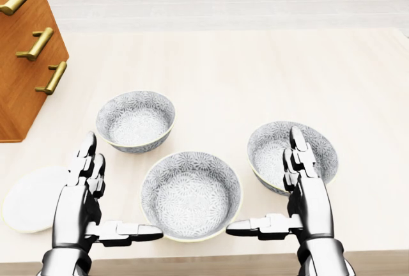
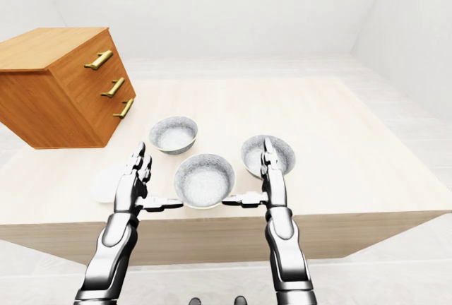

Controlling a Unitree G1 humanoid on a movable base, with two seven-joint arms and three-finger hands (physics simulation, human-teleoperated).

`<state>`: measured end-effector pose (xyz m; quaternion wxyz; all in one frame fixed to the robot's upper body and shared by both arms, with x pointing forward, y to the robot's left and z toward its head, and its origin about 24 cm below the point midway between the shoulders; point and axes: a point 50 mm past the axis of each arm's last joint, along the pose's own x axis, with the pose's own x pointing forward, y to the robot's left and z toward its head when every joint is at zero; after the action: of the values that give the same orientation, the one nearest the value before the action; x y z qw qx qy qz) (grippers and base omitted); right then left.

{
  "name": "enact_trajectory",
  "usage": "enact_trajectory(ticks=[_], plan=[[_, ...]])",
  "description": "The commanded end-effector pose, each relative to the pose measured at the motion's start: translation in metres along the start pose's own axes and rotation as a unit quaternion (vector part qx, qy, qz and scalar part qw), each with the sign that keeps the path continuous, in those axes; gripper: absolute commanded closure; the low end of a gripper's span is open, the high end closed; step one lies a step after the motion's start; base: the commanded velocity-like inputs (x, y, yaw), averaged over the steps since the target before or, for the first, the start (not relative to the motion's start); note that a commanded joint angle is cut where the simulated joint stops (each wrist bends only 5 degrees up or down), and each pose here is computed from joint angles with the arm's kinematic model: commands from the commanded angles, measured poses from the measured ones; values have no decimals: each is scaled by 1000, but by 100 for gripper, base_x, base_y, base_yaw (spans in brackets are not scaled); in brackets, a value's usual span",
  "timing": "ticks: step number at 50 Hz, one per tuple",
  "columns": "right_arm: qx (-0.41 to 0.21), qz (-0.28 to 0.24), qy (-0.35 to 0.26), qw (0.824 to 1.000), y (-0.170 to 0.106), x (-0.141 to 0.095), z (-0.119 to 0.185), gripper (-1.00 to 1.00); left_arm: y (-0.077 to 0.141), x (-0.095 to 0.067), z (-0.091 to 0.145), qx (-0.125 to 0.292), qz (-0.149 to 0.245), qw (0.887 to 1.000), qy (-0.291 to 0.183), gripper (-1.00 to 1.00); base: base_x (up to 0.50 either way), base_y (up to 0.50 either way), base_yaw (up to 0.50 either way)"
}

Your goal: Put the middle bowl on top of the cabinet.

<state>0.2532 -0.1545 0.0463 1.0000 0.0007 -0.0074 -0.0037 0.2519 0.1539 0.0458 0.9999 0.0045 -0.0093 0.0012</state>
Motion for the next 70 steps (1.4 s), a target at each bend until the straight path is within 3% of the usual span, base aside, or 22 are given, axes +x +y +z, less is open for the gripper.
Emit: enact_trajectory(ticks=[1, 10, 29, 43, 44, 54, 70], plan=[[-13, -1, -9, 1000, -2, -14, 3, -100, 12, -16, -2, 3, 12, 1000, -7, -100, 0, 0, 0], [-17, 5, -27, 999, -1, -31, 13, -100, 21, -36, 15, 4, 29, 999, -40, -100, 0, 34, 0], [-18, 15, -35, 999, -2, -32, 14, -100, 26, -31, 10, 4, 34, 999, -33, -100, 0, 50, 0], [-19, 18, -39, 999, -3, -35, 16, -100, 29, -35, 15, 8, 40, 998, -39, -100, 0, 49, 0], [1, 32, -36, 999, -2, -36, 17, -100, 29, -36, 14, 9, 41, 998, -39, -100, 0, 14, 0], [-15, 32, -41, 998, -2, -39, 21, -100, 32, -41, 21, 9, 43, 998, -45, -100, 0, 0, 0], [-9, 29, -48, 998, -4, -42, 21, -100, 34, -43, 22, 10, 46, 998, -48, -100, 36, 0, 0]])
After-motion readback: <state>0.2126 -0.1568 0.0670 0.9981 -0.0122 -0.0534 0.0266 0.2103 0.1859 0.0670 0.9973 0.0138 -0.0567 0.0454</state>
